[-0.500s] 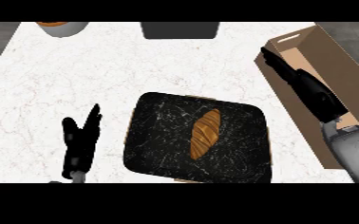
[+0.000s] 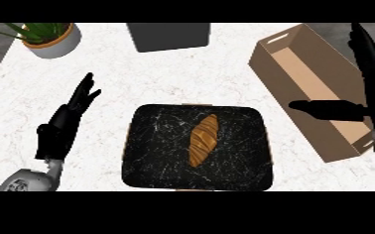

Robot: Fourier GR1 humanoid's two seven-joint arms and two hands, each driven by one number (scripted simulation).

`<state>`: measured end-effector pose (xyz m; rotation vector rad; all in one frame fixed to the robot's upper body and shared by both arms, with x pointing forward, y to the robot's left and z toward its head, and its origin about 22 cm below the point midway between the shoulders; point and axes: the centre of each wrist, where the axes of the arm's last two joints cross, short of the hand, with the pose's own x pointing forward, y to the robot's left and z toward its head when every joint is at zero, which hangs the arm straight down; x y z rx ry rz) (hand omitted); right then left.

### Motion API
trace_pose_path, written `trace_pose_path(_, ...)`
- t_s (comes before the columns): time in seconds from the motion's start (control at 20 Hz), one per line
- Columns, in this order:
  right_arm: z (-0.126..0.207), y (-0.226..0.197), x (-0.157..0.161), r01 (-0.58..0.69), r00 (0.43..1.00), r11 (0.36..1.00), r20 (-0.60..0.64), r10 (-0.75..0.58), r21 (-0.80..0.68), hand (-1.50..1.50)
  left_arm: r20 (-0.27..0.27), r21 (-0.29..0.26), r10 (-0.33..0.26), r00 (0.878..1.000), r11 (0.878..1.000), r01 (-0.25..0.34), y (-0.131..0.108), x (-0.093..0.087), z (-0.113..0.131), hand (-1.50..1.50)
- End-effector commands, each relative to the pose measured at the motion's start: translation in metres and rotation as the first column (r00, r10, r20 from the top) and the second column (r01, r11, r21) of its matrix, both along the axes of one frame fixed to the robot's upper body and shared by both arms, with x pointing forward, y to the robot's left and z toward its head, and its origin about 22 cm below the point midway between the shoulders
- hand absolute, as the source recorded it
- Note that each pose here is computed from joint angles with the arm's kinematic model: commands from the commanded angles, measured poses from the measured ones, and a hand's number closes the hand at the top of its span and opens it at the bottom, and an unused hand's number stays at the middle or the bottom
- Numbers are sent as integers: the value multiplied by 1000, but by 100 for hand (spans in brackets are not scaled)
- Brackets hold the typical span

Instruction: Pick the croissant from the tray and place it in the cardboard box

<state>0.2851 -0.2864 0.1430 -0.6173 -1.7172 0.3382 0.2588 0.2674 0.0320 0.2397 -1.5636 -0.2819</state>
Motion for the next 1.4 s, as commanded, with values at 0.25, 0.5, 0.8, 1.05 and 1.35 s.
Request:
trace_pose_path(0.25,-29,41,-91,96,994,961,69,-81,-259,-150,139,87,-208,968,976,198,8,5,31,0)
trace_pose_path(0.5,-3,74,-109,90,993,904,-33,-114,-417,-150,139,81,-229,963,972,220,12,15,27,0)
trace_pose_path(0.8,0,99,-122,-77,934,798,-323,-152,-598,-150,151,66,-260,954,965,253,-1,23,38,0)
trace_pose_path(1.05,2,141,-112,-154,877,740,-436,-203,-655,-150,152,99,-291,945,955,278,-10,35,44,0)
trace_pose_path(1.35,1,177,-80,-177,821,719,-504,-268,-672,-150,158,96,-301,941,953,288,-14,30,38,0)
